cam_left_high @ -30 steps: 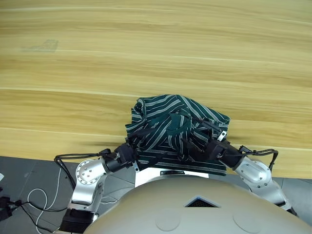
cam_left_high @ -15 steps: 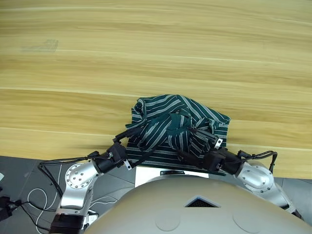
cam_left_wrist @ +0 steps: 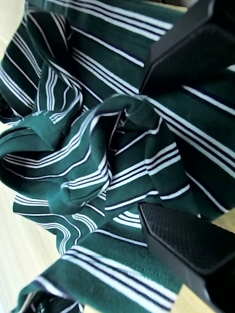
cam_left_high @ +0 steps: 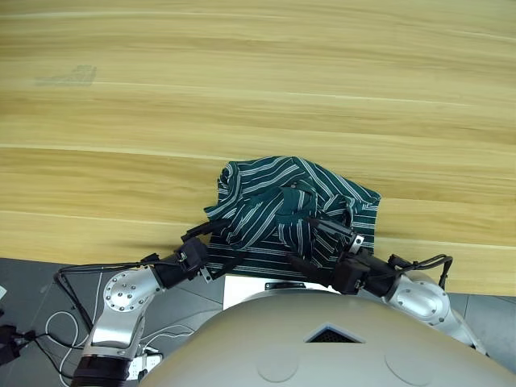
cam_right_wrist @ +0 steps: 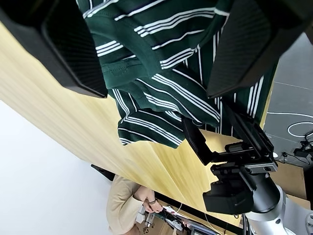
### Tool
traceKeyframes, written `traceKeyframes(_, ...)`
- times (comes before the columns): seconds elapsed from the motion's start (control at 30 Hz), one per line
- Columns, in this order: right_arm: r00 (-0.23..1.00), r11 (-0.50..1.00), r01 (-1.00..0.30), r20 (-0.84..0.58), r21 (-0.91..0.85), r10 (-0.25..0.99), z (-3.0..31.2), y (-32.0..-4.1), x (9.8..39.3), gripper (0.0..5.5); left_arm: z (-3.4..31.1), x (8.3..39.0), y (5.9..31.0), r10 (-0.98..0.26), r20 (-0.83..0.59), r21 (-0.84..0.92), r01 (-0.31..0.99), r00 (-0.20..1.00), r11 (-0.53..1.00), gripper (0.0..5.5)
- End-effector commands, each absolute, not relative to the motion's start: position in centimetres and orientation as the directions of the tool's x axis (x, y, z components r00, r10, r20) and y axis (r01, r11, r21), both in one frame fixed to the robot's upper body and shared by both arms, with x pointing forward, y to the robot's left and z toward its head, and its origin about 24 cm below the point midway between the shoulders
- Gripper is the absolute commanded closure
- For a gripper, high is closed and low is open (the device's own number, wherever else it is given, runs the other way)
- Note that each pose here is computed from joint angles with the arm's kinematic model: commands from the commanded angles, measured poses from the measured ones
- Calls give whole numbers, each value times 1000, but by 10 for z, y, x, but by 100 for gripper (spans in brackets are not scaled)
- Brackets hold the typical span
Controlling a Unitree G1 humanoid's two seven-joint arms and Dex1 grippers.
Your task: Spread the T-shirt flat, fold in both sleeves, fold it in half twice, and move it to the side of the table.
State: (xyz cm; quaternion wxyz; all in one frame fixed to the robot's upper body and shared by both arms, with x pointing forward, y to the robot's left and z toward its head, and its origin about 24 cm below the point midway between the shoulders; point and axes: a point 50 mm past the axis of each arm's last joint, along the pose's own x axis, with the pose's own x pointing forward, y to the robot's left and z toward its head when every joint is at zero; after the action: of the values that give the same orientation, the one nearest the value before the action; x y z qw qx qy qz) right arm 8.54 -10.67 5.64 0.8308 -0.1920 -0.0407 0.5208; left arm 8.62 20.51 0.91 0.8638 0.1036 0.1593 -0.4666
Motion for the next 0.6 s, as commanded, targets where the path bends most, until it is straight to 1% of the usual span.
traceKeyframes(0.03, 445, 373, -849, -127, -373, 886, 56, -105, 85, 173, 9, 85, 207, -769, -387, 38, 843, 508, 537, 173)
traceKeyframes(0.13, 444, 370, -853, -138, -368, 885, 53, -105, 84, 173, 11, 86, 205, -777, -361, 39, 841, 516, 540, 214)
traceKeyframes(0.3, 437, 356, -863, -175, -358, 883, 44, -108, 83, 173, 21, 86, 198, -804, -269, -4, 834, 531, 552, 286)
traceKeyframes(0.43, 429, 349, -868, -179, -354, 885, 41, -108, 82, 173, 19, 87, 198, -796, -265, -20, 823, 544, 568, 344)
traceKeyframes(0.53, 423, 342, -872, -188, -350, 886, 38, -109, 81, 173, 19, 86, 196, -799, -257, -24, 823, 544, 568, 396)
traceKeyframes(0.57, 423, 341, -873, -192, -349, 886, 38, -109, 81, 173, 19, 87, 195, -799, -257, -23, 823, 544, 568, 423)
traceKeyframes(0.6, 421, 338, -874, -196, -349, 886, 37, -110, 80, 173, 18, 87, 195, -798, -258, -22, 823, 544, 568, 430)
